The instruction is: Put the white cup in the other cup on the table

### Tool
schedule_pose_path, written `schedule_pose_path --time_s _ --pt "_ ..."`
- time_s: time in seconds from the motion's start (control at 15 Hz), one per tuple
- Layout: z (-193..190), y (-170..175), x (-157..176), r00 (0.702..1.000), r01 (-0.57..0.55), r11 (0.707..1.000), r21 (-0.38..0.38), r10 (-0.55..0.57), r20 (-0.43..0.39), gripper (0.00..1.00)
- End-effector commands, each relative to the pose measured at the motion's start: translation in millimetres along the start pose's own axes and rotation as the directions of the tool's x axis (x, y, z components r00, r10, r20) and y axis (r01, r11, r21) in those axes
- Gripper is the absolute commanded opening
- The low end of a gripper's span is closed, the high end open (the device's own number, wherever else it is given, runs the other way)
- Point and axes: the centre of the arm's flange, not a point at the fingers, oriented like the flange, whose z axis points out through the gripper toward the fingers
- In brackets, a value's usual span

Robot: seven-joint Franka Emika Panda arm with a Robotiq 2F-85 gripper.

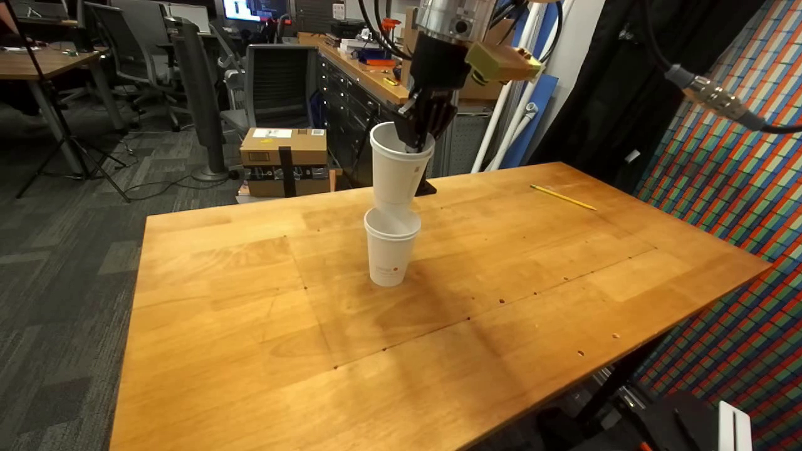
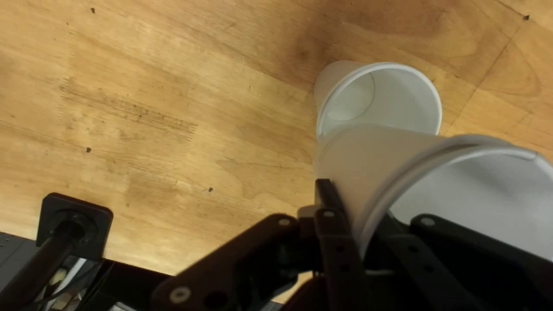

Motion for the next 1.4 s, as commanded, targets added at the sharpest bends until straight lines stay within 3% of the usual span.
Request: schedule_pose_path --time_s 0.0,0.93,1.0,1.07,1.13,1.33 --pt "-4.1 -6.0 -6.4 1.0 0.015 1.0 -0.024 -0.015 -0.011 0.0" --pt "13.1 -32.1 -17.5 0.997 0.069 0.996 -0.055 -0.068 0.027 0.01" --pt "14.8 -36.0 -17.5 0.997 0.077 0.995 -0.056 -0.075 0.029 0.06" --pt "17.2 -40.0 -17.6 0.996 0.083 0.995 -0.058 -0.082 0.033 0.27" --pt "17.6 -42.8 -17.4 0.995 0.092 0.994 -0.058 -0.09 0.035 0.3" --pt "19.9 -48.2 -17.4 0.994 0.101 0.993 -0.055 -0.099 0.041 0.54"
